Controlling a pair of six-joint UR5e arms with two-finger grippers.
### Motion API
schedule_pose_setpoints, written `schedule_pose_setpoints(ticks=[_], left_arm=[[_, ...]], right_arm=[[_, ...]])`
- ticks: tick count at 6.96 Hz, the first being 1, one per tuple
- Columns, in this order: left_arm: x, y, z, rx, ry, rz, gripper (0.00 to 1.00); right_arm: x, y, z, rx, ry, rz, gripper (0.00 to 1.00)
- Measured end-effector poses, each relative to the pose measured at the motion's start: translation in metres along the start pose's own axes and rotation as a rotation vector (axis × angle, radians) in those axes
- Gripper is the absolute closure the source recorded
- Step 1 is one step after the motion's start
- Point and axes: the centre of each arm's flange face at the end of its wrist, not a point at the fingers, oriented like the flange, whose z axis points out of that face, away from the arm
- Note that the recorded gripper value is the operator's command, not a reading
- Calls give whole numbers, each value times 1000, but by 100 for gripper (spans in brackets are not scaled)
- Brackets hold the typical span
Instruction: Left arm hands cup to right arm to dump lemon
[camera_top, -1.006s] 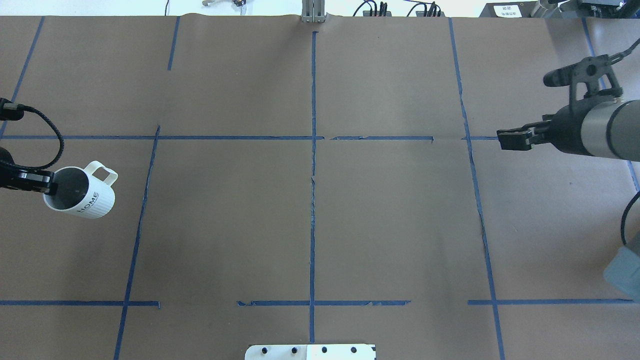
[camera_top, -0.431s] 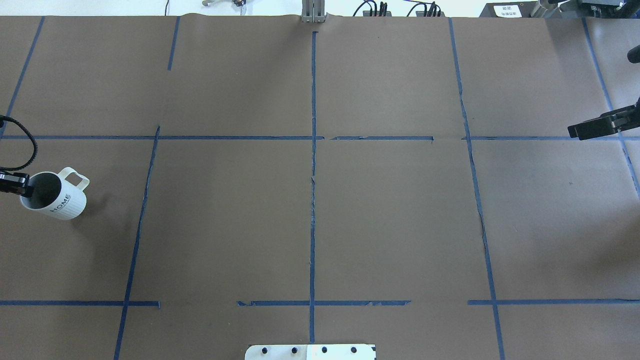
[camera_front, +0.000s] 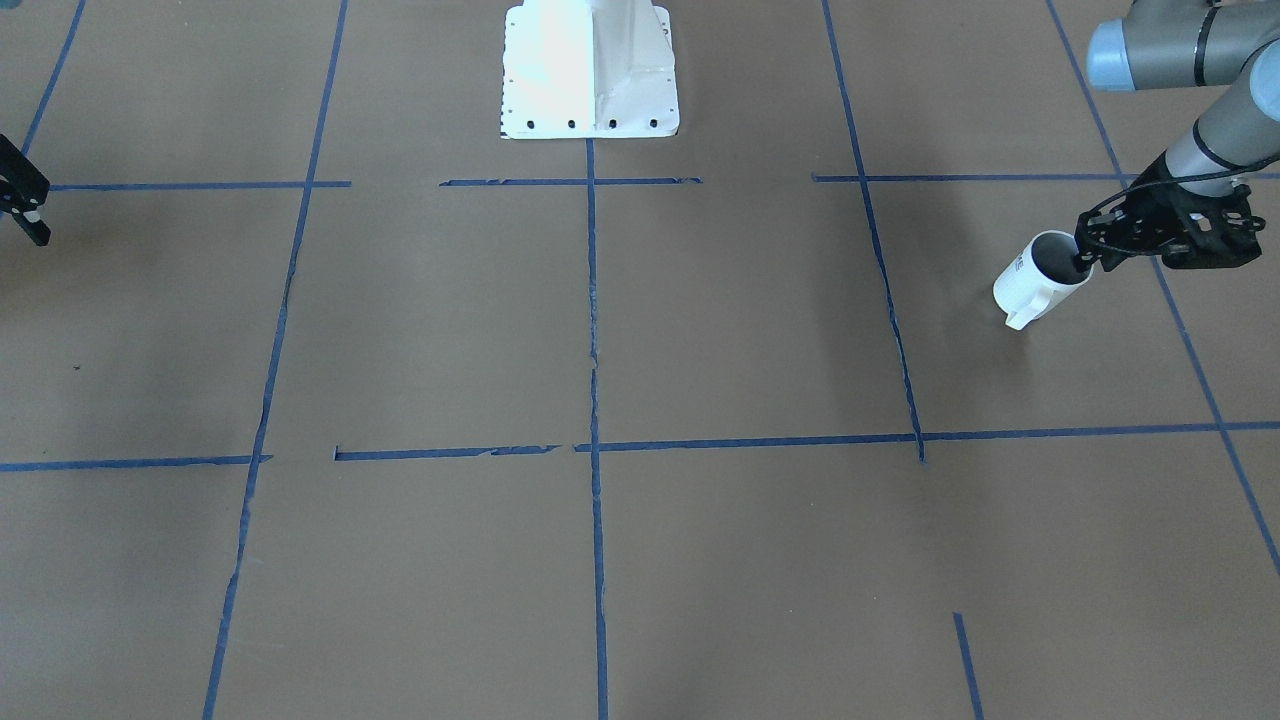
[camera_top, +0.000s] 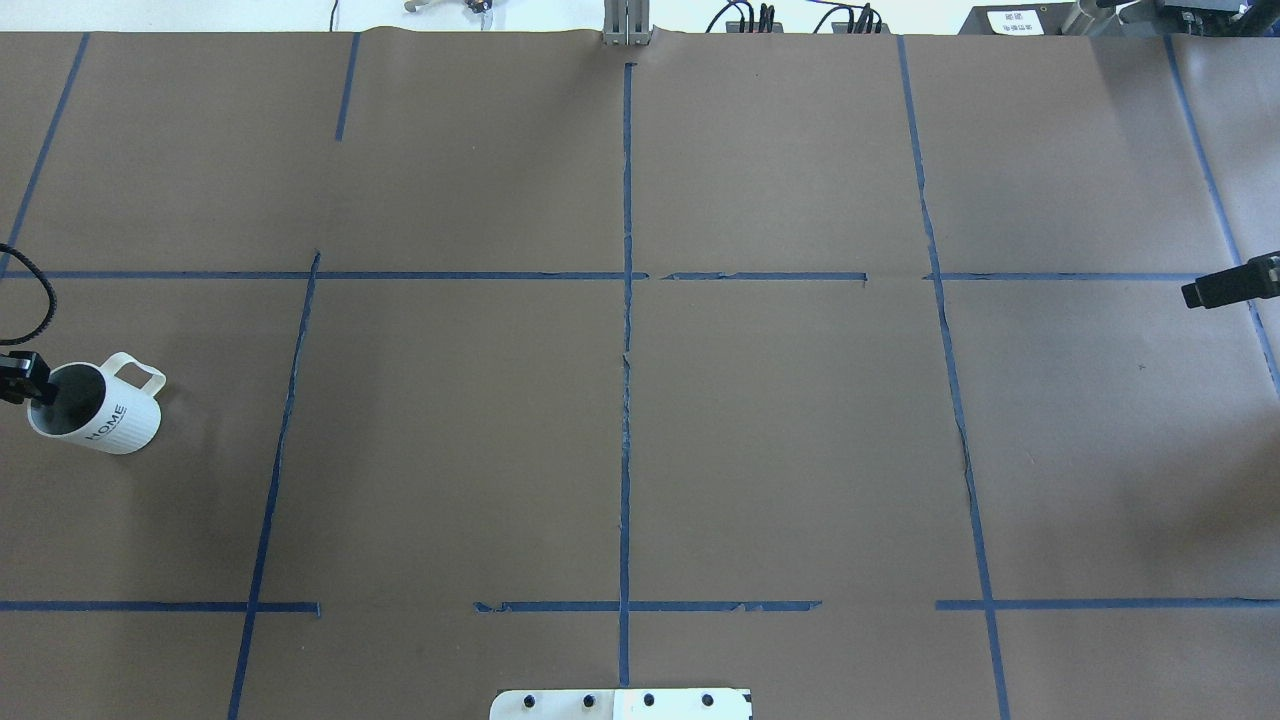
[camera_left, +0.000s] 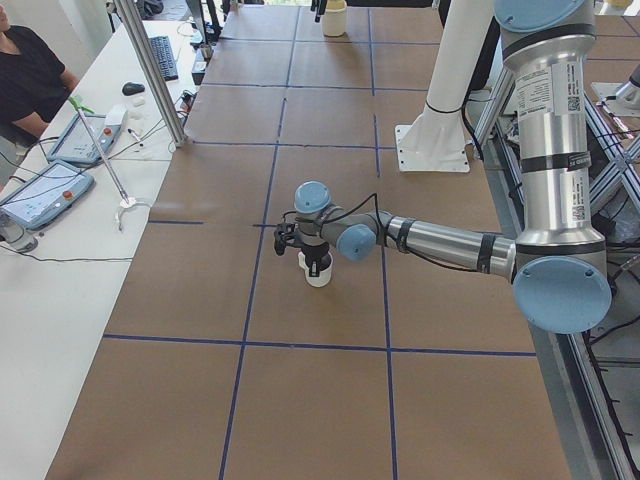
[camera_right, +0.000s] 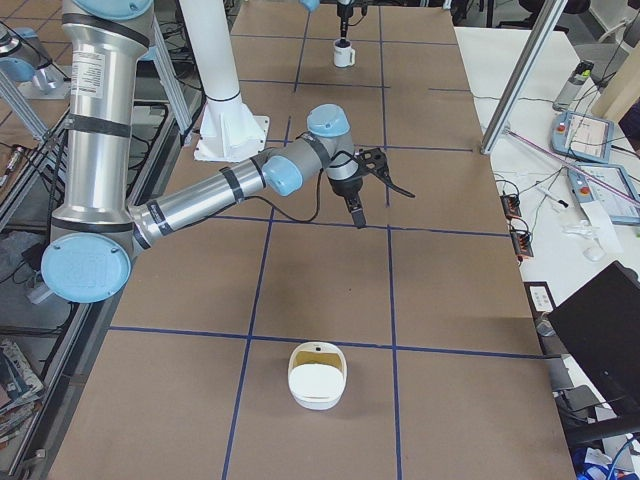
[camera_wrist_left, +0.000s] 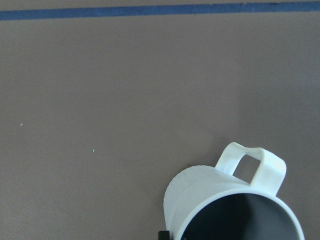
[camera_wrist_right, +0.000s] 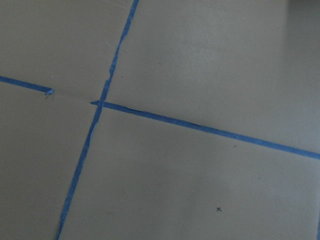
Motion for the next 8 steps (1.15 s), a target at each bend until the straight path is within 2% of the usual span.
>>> schedule_pose_setpoints(ticks=[1,2,3,5,7,8], left_arm=[[-20,-10,-30,23,55,-8,0],[-45,-19,-65,52,108,5,0],[-62,-22,-94,75,133,23,0],[-90,-21,-135,108,118,100,0],[-134,-9,-158,74,88,84,0],[-153,-1,-156,53,85,57,0]], right_arm=[[21,8,-4,-37,-7,32,0],[46,19,-8,-66,-12,28,0],[78,29,-14,-86,-25,34,0],[133,55,-20,-115,-94,93,0],[163,87,-5,-169,-107,129,0],[175,105,6,-207,-104,162,0]])
